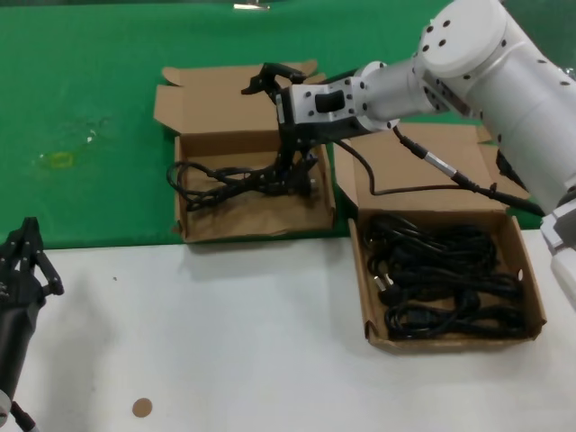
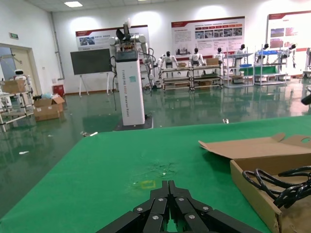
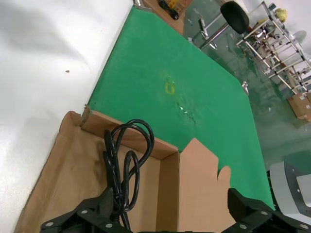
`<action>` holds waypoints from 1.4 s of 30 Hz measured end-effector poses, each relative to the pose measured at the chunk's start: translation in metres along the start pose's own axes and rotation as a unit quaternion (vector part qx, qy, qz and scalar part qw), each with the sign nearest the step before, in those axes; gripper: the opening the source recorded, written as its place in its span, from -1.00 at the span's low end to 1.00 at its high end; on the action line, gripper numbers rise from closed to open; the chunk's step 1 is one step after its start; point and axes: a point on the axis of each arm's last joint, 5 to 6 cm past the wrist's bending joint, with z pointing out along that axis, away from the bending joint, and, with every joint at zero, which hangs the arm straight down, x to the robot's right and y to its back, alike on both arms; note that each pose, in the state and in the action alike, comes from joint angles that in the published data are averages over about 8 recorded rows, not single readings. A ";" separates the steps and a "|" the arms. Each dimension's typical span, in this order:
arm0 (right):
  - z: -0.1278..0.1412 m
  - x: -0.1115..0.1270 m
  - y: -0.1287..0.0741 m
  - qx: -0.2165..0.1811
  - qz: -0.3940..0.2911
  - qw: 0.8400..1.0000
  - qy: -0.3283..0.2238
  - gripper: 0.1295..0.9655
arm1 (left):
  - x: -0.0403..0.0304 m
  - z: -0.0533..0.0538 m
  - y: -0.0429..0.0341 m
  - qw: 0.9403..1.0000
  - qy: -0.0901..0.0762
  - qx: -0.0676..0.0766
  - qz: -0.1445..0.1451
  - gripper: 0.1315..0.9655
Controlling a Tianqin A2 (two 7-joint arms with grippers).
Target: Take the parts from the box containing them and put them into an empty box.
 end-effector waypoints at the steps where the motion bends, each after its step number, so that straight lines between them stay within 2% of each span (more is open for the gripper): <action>1: 0.000 0.000 0.000 0.001 0.000 1.000 0.001 0.46 | 0.0000 0.000 0.0000 1.000 0.000 0.000 0.000 -0.95; 4: -0.001 0.000 0.000 0.001 0.001 1.000 0.002 0.63 | 0.0000 0.000 0.0000 1.000 0.000 0.000 0.000 -0.94; 7: 0.001 -0.003 0.000 0.004 0.007 1.000 0.006 0.70 | 0.0000 0.000 0.0000 1.000 0.000 0.000 0.000 -0.93; 13: 0.007 -0.021 0.002 0.014 0.037 0.999 0.029 0.90 | 0.0000 0.000 0.0000 1.000 0.000 0.000 0.000 -0.89; 20: 0.014 -0.051 0.005 0.029 0.091 0.993 0.067 0.94 | 0.0000 0.000 0.0000 1.000 0.000 0.000 0.000 -0.76; 29: 0.017 -0.092 0.010 0.043 0.170 0.977 0.121 1.00 | 0.0000 0.000 0.0000 1.000 0.000 0.000 0.000 -0.42; 37: 0.011 -0.129 0.014 0.049 0.241 0.955 0.168 1.00 | 0.0000 0.000 0.0000 1.000 0.000 0.000 0.000 0.10; 41: 0.007 -0.147 0.016 0.050 0.275 0.941 0.192 1.00 | 0.0000 0.000 0.0000 1.000 0.000 0.000 0.000 0.10; 42: 0.005 -0.152 0.017 0.050 0.284 0.937 0.197 1.00 | 0.0000 0.000 0.0000 1.000 0.000 0.000 0.000 0.16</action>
